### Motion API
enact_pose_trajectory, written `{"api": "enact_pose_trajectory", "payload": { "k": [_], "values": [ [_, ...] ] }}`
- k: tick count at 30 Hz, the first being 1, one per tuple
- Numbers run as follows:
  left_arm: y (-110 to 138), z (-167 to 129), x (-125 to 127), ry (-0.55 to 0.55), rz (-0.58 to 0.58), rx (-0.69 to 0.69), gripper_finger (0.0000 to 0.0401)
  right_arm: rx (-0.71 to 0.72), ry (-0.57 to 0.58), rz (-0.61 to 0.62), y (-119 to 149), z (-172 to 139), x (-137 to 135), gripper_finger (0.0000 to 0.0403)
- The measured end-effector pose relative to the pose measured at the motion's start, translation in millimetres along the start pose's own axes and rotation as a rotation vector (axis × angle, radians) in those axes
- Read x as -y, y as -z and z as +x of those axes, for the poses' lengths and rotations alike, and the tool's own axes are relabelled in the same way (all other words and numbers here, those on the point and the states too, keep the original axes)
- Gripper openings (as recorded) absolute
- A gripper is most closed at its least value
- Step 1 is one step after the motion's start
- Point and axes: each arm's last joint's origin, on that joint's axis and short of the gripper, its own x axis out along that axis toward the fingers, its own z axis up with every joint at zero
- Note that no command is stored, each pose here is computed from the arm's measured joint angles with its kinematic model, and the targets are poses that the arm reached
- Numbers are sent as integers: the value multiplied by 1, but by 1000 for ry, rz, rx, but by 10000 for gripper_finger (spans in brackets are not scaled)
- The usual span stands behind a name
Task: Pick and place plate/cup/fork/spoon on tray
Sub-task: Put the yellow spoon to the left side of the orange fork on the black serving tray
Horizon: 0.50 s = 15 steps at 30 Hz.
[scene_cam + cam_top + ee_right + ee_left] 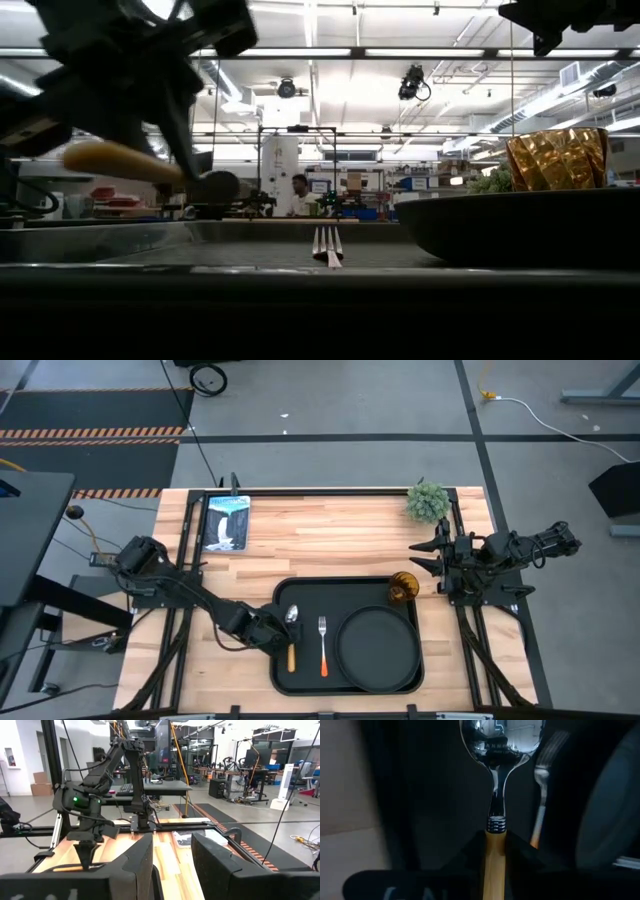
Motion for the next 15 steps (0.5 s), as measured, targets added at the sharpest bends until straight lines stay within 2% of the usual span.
{"api": "enact_pose_trajectory", "payload": {
  "k": [7,15],
  "values": [
    [9,5,32,36,54,-19,56,-6,0,-2,0,1,0,142],
    [16,18,42,-214,91,58,58,-9,-2,-4,1,2,-1,142]
  ]
}}
